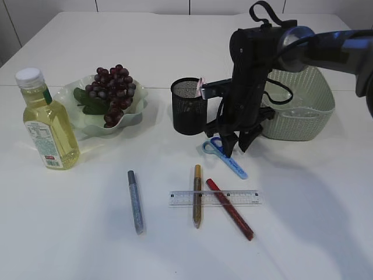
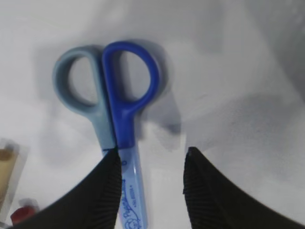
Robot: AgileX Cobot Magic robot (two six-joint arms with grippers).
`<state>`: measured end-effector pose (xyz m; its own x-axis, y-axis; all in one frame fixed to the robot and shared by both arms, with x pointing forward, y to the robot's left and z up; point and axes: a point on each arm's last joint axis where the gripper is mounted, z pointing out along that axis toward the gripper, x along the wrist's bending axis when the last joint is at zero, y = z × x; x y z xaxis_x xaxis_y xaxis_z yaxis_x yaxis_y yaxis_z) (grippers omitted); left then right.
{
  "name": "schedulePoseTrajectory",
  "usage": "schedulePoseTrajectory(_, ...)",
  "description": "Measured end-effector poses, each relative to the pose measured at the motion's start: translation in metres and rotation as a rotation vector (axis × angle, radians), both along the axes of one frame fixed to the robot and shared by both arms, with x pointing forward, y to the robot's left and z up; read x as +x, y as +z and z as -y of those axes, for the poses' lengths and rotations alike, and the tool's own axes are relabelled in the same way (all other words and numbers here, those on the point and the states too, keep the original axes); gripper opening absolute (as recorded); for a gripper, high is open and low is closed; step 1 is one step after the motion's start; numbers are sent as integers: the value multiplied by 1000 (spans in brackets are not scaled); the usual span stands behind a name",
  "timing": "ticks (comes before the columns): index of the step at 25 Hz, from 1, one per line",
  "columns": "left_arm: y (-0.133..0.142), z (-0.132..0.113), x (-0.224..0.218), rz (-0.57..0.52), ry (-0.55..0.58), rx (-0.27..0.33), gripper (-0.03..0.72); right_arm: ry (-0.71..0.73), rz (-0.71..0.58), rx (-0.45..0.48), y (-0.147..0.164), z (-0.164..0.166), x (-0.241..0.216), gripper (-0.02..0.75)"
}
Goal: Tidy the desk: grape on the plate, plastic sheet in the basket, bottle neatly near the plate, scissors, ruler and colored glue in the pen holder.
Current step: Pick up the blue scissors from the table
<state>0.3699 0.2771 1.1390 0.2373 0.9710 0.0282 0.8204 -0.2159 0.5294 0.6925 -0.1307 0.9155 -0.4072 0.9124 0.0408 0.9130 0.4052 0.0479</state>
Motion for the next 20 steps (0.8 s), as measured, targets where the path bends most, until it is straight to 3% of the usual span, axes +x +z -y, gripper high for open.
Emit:
schedulePoseTrajectory(6,0,-1,0,2,2,10,434,12,-17,54,0,-4,-1,351)
schedulePoseTrajectory(20,0,-1,0,2,2,10,434,65,-14,55,0,-13,-5,351)
